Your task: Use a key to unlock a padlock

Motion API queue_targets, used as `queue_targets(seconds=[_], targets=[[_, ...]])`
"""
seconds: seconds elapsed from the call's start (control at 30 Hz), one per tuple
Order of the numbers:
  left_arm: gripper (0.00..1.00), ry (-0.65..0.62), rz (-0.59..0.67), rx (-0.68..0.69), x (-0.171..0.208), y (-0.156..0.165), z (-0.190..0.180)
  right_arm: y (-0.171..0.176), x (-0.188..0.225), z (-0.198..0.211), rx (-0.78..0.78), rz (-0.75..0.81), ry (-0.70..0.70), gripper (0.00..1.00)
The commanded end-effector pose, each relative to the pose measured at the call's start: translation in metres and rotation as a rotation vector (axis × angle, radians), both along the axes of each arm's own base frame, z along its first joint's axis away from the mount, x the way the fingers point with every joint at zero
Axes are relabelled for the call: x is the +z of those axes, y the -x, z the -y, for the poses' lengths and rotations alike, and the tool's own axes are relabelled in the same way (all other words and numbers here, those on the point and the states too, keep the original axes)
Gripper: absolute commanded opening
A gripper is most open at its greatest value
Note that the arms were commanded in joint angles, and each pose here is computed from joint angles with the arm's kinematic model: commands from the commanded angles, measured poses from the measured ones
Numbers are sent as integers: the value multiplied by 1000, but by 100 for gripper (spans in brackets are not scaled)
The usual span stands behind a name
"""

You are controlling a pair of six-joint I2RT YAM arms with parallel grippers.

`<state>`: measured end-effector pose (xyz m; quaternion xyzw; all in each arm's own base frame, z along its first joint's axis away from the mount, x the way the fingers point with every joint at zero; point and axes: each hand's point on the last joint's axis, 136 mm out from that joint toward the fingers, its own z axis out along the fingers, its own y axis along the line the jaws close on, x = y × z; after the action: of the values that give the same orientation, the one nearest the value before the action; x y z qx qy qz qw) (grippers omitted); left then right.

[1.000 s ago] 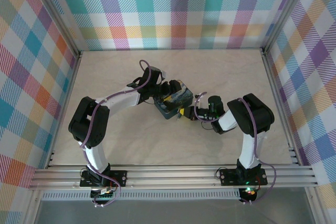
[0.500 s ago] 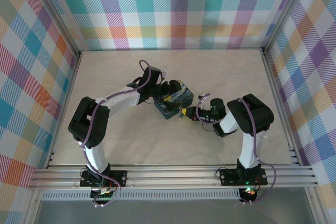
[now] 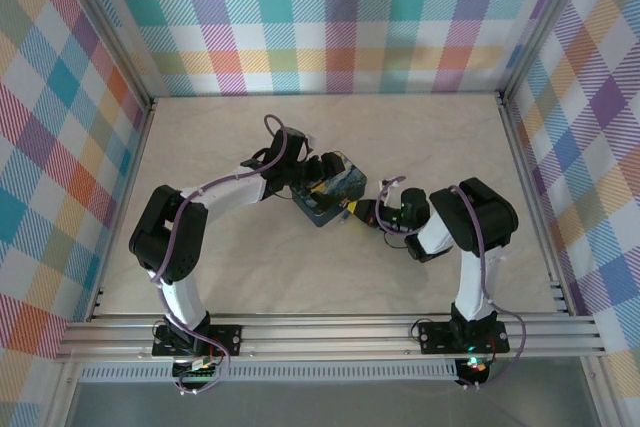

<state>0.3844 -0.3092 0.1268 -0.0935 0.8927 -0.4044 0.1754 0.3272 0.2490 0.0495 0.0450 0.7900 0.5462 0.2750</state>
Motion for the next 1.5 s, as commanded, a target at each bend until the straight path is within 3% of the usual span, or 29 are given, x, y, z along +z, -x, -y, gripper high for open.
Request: queue_targets(seconds=[0.0, 0.47, 0.83, 1.13, 1.47], targets=[[79, -115, -148, 15, -48, 25, -19, -10, 22, 2, -47, 54, -69, 0], [79, -91, -106, 33, -27, 12, -27, -6, 12, 30, -144, 40, -7, 0], [84, -31, 141, -3, 56, -11, -21, 15, 28, 41, -108, 46, 126, 0], [89, -192, 382, 125, 101, 7, -79, 64, 41, 60, -31, -140, 364, 0], [90, -333, 529, 435, 125, 43, -168, 121, 27, 71, 16, -383, 456, 0]])
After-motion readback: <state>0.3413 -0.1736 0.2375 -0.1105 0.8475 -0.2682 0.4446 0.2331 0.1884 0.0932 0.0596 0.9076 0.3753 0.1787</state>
